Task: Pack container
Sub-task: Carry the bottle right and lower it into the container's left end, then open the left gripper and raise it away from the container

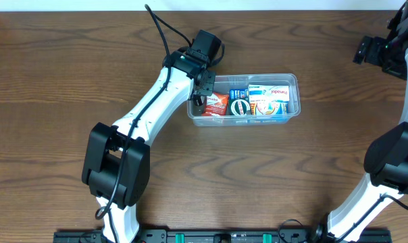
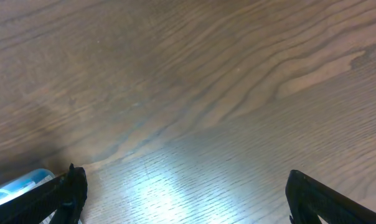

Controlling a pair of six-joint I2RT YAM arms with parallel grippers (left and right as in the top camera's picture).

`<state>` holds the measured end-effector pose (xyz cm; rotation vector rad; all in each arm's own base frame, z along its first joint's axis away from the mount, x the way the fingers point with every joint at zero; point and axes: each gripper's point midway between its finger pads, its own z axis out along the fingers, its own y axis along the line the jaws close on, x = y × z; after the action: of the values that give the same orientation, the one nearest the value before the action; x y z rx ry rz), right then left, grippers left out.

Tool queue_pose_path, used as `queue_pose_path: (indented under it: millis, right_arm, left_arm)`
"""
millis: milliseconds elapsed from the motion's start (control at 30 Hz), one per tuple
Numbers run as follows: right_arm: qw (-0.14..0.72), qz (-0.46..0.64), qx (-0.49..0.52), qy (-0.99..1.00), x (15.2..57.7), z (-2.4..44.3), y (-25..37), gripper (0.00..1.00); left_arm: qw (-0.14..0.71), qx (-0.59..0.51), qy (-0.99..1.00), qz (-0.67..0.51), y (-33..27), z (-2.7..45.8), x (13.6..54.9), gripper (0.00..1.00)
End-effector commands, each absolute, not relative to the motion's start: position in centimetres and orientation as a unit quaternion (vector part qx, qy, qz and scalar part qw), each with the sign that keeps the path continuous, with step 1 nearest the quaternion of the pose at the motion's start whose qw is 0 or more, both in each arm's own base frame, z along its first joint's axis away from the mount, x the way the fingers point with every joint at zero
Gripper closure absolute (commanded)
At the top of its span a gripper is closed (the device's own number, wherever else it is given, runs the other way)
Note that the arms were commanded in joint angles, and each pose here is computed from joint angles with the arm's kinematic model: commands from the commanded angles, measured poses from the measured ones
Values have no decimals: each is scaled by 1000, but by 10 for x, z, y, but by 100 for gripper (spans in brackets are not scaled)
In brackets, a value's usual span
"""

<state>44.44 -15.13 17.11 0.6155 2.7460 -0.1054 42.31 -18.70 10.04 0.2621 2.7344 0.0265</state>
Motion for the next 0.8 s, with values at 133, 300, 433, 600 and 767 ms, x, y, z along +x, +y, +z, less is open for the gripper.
queue_pose_path:
  millis: [133,300,433,600,767]
  right_arm:
    - [184,-40,215,958,445,190,-153,1]
    - [184,-40,215,958,445,190,-153,1]
    - [184,-40,215,958,445,190,-153,1]
    - [184,-40,215,958,445,190,-153,1]
    - [184,-40,215,958,445,190,-153,1]
  left_arm:
    - [193,85,977,19,-183,101,420,48]
    - [196,85,977,17,-184,102,421,46]
    - [209,84,974,10,-185,112,423,46]
    - [232,82,969,-1,-186,135,423,45]
    - [271,70,960,-11,-175,166,429,41]
